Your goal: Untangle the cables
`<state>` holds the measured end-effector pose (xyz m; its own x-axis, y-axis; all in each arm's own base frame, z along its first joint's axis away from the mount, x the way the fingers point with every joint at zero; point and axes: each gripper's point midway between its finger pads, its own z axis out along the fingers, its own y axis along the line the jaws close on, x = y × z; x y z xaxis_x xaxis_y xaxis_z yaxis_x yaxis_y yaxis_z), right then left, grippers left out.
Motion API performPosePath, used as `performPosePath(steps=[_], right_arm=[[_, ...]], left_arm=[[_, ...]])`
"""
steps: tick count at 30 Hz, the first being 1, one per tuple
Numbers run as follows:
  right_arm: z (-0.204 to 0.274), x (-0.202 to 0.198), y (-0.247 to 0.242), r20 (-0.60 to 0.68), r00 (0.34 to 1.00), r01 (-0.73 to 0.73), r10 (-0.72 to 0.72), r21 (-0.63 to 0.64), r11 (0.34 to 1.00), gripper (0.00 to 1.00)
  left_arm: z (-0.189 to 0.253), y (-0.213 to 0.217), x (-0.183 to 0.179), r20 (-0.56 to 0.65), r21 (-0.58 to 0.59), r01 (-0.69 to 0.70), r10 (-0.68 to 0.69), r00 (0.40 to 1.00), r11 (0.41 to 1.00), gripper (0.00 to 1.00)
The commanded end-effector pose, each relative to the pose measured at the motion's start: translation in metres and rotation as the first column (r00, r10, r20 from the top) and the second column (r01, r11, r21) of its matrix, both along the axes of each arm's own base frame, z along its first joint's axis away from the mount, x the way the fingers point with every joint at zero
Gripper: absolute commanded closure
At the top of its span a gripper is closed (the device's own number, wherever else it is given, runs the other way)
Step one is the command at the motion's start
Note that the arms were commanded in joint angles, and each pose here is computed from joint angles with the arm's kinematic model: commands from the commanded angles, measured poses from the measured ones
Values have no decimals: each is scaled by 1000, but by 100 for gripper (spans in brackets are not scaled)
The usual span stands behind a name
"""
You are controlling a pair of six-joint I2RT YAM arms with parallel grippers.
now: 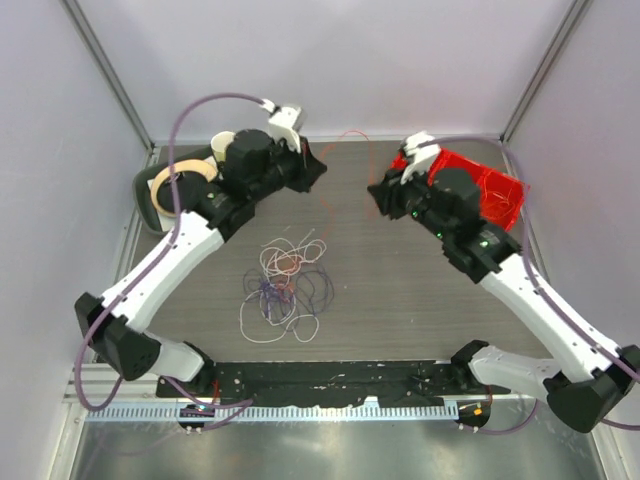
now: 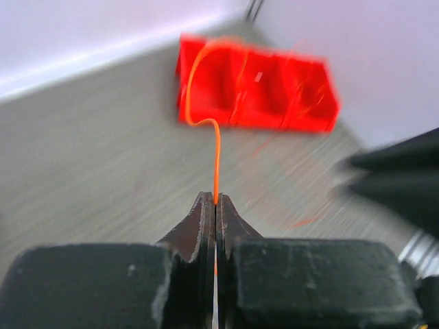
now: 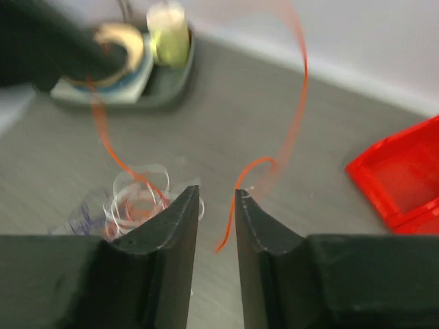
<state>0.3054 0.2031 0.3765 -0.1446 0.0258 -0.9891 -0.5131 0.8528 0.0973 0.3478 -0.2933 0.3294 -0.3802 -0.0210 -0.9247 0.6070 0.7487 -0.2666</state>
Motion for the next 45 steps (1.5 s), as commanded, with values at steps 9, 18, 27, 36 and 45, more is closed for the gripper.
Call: performPosePath(steps=[9,18,27,36,45], right_arm=[[-45,-18,23,53,979,-191,194,-62,980,29],[-7,-55,20,253,922,-295,294,-33,955,21],[14,-44,50,287,882,-396,373,24,918,12],[-16,15,94,220,901,-398,375,69,915,12],[-58,73,91,156,971,-195,181,86,977,15]], left_arm=[[198,16,-38,237,-315,54,23,971,948,100],[189,12,-33,248,-275,64,6,969,959,100],[160,-7,-36,209,-230,125,-76,975,965,100],[133,-32,-52,177,-215,181,-145,974,960,100],[135,-37,-75,198,-201,251,-211,957,947,100]])
